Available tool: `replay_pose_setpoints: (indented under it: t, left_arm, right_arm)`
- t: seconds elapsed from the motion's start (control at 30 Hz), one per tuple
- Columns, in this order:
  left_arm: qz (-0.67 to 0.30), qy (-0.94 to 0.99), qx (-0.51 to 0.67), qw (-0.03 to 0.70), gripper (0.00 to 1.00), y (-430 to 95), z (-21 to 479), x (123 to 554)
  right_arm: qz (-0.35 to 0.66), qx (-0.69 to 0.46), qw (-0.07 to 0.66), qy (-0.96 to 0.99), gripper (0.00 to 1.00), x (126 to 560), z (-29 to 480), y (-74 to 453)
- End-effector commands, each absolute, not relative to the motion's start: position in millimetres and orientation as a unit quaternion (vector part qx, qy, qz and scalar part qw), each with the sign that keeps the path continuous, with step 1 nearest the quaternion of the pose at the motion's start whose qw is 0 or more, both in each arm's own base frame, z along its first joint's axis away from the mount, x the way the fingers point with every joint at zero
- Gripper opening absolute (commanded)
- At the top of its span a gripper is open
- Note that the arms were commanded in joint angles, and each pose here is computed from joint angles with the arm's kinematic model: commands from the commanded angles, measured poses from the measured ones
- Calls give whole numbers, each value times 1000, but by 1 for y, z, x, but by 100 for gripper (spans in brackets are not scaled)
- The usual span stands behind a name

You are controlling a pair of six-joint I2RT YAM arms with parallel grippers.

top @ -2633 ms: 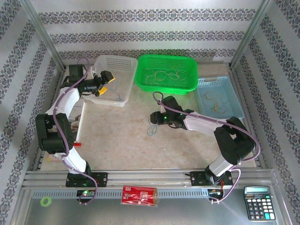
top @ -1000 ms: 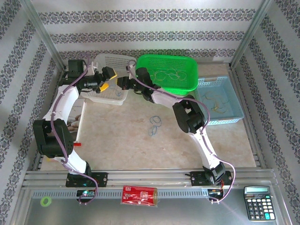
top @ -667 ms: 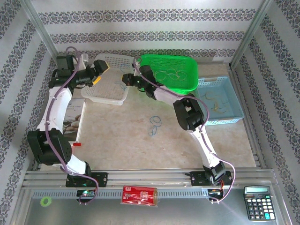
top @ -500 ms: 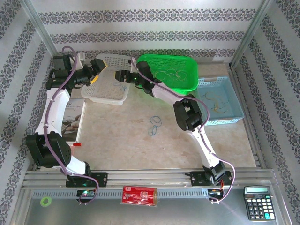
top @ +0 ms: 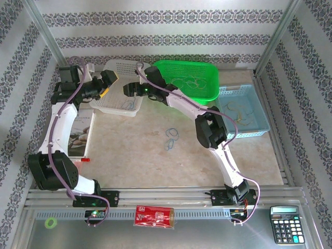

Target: Untangle the cables

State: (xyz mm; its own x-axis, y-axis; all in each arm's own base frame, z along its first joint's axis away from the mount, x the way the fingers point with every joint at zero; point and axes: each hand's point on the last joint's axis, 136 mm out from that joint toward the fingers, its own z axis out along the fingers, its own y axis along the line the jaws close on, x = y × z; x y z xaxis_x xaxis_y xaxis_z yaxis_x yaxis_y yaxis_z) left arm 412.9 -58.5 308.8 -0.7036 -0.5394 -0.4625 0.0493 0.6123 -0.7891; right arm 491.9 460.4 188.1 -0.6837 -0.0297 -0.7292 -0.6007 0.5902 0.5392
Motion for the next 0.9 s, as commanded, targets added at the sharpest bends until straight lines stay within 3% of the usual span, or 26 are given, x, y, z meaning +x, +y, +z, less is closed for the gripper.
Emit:
replay_pose_setpoints:
  t: [0.0, 0.3, 0.6, 0.87]
  left_arm:
    - [-405, 818, -127, 389, 100, -57, 322, 405]
    - [-403, 818, -114, 393, 100, -63, 306, 383]
    - [-406, 823, -82, 388, 100, -106, 278, 356]
    - [-400, 834, -57, 374, 100, -155, 257, 345]
  right_arm:
    - [337, -239, 382, 827, 81, 472, 223, 456]
    - [292, -208, 375, 855, 76, 427, 221, 380]
    - [212, -155, 323, 909, 77, 357, 143, 266]
    - [196, -145, 246, 938, 72, 333, 69, 249]
